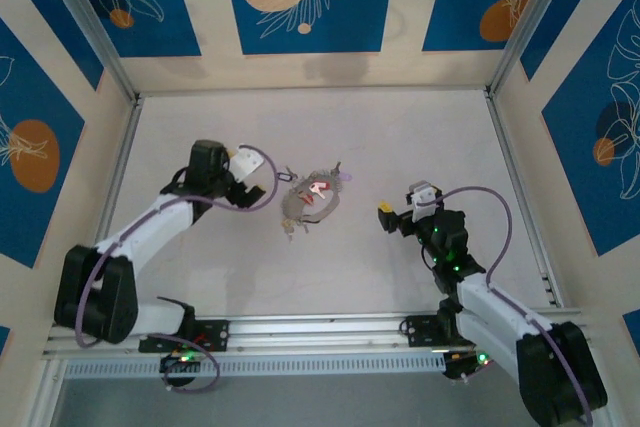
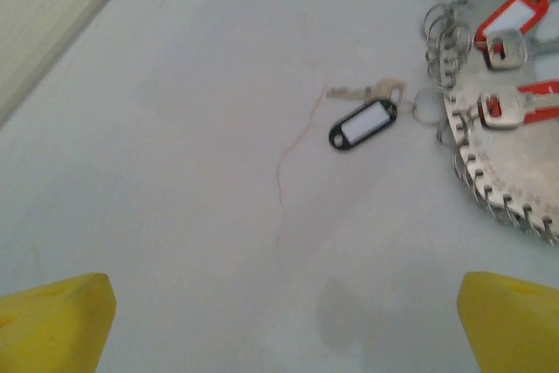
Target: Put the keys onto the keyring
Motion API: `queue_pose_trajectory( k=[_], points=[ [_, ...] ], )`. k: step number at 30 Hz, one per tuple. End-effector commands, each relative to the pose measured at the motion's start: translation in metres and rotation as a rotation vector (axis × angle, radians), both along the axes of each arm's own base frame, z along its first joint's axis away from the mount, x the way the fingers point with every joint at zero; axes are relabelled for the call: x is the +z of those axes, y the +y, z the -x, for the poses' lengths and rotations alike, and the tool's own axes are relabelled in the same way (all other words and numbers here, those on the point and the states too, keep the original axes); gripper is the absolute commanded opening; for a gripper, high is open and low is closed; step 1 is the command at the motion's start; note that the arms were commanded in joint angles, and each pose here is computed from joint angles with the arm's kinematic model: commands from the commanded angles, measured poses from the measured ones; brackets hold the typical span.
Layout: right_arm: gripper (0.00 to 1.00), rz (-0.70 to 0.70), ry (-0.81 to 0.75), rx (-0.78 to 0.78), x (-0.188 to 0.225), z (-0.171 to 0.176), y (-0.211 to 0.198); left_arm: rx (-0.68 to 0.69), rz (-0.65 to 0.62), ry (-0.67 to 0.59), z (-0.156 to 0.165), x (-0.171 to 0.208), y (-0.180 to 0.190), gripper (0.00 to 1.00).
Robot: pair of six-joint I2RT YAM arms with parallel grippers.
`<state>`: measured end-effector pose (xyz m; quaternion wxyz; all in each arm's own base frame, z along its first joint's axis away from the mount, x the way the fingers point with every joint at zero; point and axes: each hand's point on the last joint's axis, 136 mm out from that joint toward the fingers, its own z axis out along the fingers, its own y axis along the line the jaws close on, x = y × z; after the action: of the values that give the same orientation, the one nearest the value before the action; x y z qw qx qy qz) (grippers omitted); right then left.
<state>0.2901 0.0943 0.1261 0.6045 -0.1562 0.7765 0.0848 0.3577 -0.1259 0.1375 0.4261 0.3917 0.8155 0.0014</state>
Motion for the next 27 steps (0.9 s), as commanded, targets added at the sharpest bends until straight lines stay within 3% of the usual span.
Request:
queue_pose_trajectory(
  k=[1, 14, 27],
  points=[
    [0.99, -0.052, -0.040, -0.041, 0.013, -0.015, -0.006, 0.154, 0.130, -0.026, 0.010, -0.006, 0.024, 1.00],
    [0.99, -0.019, -0.034, -0.046, 0.004, -0.061, -0.016, 0.400, 0.363, -0.244, 0.031, -0.017, 0.079, 1.00],
    [0.99, -0.103, 0.046, -0.107, -0.025, -0.090, -0.042, 0.494, 0.443, -0.338, -0.006, -0.015, 0.094, 1.00]
  ],
)
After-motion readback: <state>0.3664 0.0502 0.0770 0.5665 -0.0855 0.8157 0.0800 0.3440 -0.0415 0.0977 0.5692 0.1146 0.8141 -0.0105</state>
